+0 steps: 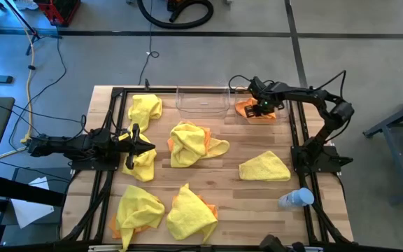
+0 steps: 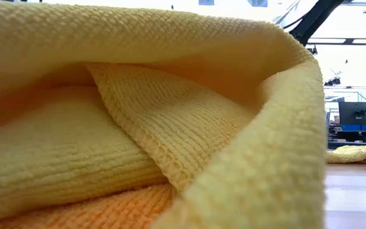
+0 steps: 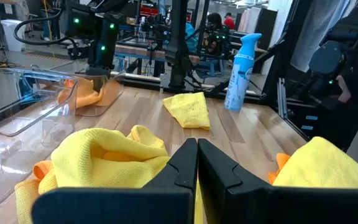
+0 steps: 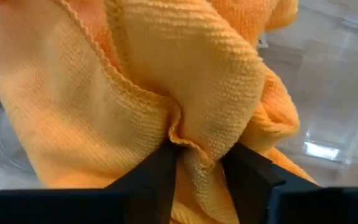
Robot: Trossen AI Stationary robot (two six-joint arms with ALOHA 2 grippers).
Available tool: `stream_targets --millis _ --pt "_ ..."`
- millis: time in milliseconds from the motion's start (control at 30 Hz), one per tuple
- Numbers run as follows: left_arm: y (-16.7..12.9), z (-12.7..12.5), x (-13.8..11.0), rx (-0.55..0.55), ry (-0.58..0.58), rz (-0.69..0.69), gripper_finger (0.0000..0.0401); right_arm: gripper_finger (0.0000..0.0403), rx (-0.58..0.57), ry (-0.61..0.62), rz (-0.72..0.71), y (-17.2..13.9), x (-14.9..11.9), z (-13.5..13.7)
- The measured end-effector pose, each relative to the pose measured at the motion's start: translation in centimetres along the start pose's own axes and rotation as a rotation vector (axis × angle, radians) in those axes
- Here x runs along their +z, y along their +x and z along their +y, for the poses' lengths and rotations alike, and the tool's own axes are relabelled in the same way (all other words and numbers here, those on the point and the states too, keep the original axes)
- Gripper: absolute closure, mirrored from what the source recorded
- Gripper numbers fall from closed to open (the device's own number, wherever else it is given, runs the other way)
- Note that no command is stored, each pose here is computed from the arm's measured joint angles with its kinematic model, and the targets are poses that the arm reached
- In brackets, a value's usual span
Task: Sort microfiber towel by color & place in baskets
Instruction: Put the orange microfiber cloth into the right transparent bin, then put the yellow microfiber cloth into the left transparent bin
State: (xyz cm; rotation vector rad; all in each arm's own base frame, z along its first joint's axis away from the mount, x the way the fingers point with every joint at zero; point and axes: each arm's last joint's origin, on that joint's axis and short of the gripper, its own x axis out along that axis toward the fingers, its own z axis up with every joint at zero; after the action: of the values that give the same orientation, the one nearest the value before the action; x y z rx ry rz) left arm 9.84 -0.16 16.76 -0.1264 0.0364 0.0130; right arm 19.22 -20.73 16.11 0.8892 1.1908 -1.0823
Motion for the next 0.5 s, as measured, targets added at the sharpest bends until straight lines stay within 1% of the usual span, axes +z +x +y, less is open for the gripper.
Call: stream_targets --millis 100,200,367,500 --pt "0.0 0.0 0.0 0.000 0.000 0.000 0.0400 0.0247 0.002 -0.007 -0.002 -1.2 -0.2 -0.2" --pt "0.0 0.0 0.0 0.000 0.000 0.000 0.0400 0.0235 0.015 -0.005 -0.026 -3.1 -0.6 -0.6" --pt "0.0 0.0 0.0 0.000 0.000 0.000 0.0400 0.0231 0.045 0.032 -0.098 -7.4 -1.9 -1.8" --pt "0.0 0.0 0.0 0.000 0.000 -0.001 0.0400 0.0233 0.107 0.081 -0.184 -10.9 -3.9 -2.6"
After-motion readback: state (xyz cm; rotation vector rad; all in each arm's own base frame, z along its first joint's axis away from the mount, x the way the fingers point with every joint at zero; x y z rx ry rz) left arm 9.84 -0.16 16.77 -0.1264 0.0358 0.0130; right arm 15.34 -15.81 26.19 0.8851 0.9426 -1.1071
